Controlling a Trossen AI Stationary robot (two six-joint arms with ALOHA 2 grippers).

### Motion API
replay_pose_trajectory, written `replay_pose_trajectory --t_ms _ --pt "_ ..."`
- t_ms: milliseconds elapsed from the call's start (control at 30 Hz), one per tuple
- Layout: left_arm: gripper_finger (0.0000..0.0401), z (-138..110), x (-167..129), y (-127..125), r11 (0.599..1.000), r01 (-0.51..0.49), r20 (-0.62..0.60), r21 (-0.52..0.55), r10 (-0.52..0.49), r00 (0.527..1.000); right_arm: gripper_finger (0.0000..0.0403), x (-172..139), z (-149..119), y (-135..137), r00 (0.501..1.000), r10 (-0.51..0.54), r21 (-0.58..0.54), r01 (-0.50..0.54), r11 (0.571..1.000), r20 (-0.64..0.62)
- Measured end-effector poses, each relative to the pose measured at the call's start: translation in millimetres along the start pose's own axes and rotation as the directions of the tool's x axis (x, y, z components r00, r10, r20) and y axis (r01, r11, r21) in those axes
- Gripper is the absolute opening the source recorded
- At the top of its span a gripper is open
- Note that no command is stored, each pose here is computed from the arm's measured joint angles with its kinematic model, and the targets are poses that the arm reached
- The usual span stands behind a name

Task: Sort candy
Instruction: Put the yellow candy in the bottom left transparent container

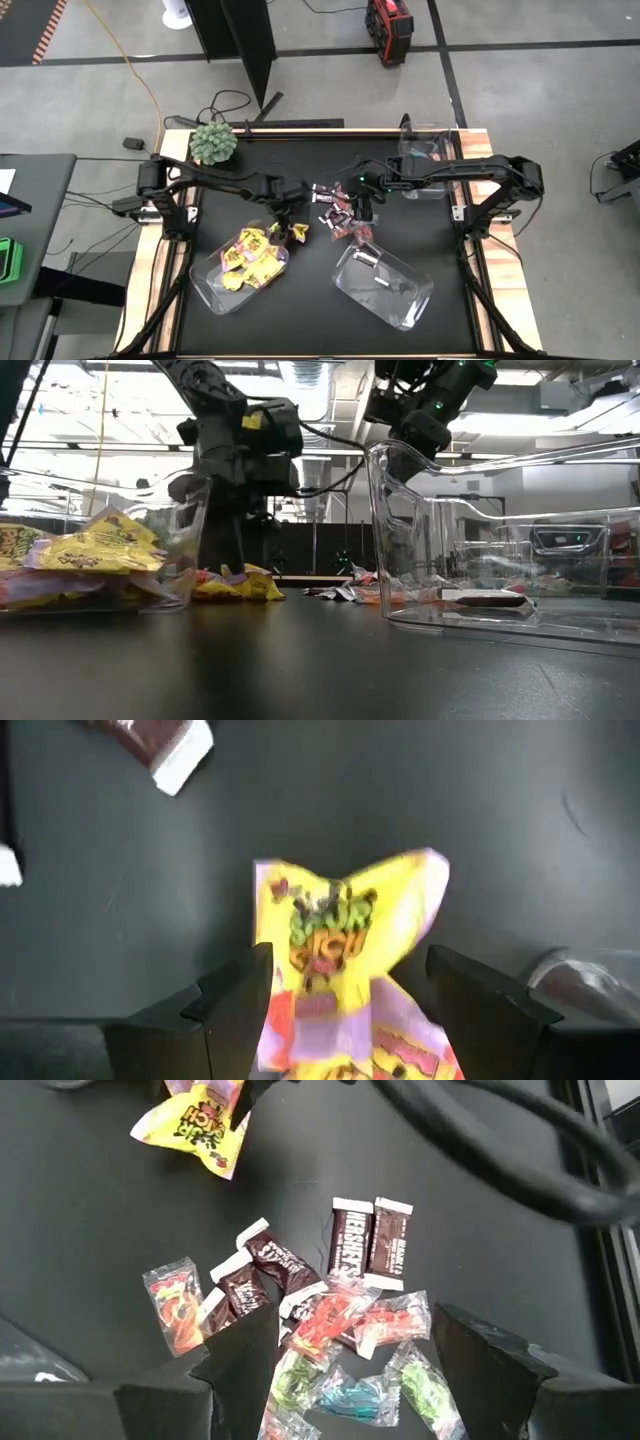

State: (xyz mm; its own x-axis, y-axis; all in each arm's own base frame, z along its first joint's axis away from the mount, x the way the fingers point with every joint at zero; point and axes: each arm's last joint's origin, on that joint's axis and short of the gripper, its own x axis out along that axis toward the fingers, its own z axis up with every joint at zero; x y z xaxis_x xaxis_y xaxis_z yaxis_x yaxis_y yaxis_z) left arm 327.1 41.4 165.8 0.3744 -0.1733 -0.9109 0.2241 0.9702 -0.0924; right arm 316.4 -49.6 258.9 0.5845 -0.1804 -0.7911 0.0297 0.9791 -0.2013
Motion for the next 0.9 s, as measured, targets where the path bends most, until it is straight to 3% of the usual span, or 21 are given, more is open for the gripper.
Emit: replay_pose_trajectory --t_ms 167,267,600,767,900 --pt "0.0254 1 2 2 1.0 -0.017 -0.01 -0.013 0.017 1.0 0.028 -4 1 -1 1.0 -0.004 -0.006 0.004 1.0 0.018" --pt "0.0226 2 0 2 1.0 -0.025 -0.003 -0.001 0.025 1.0 0.028 -7 2 -1 0.999 -0.007 -0.004 0.007 1.0 0.032" --pt "0.0016 2 0 2 0.999 -0.032 -0.007 0.005 0.032 0.999 0.028 -14 4 -2 0.998 -0.013 0.002 0.013 1.0 0.057" --pt "0.0004 4 -3 0 0.998 -0.046 -0.001 0.033 0.046 0.999 0.028 -14 4 -2 0.998 -0.012 0.001 0.012 1.0 0.055" --pt "0.0003 14 -21 -1 0.987 -0.148 0.039 0.062 0.145 0.989 0.028 -15 4 -2 0.998 -0.014 0.002 0.014 1.0 0.059"
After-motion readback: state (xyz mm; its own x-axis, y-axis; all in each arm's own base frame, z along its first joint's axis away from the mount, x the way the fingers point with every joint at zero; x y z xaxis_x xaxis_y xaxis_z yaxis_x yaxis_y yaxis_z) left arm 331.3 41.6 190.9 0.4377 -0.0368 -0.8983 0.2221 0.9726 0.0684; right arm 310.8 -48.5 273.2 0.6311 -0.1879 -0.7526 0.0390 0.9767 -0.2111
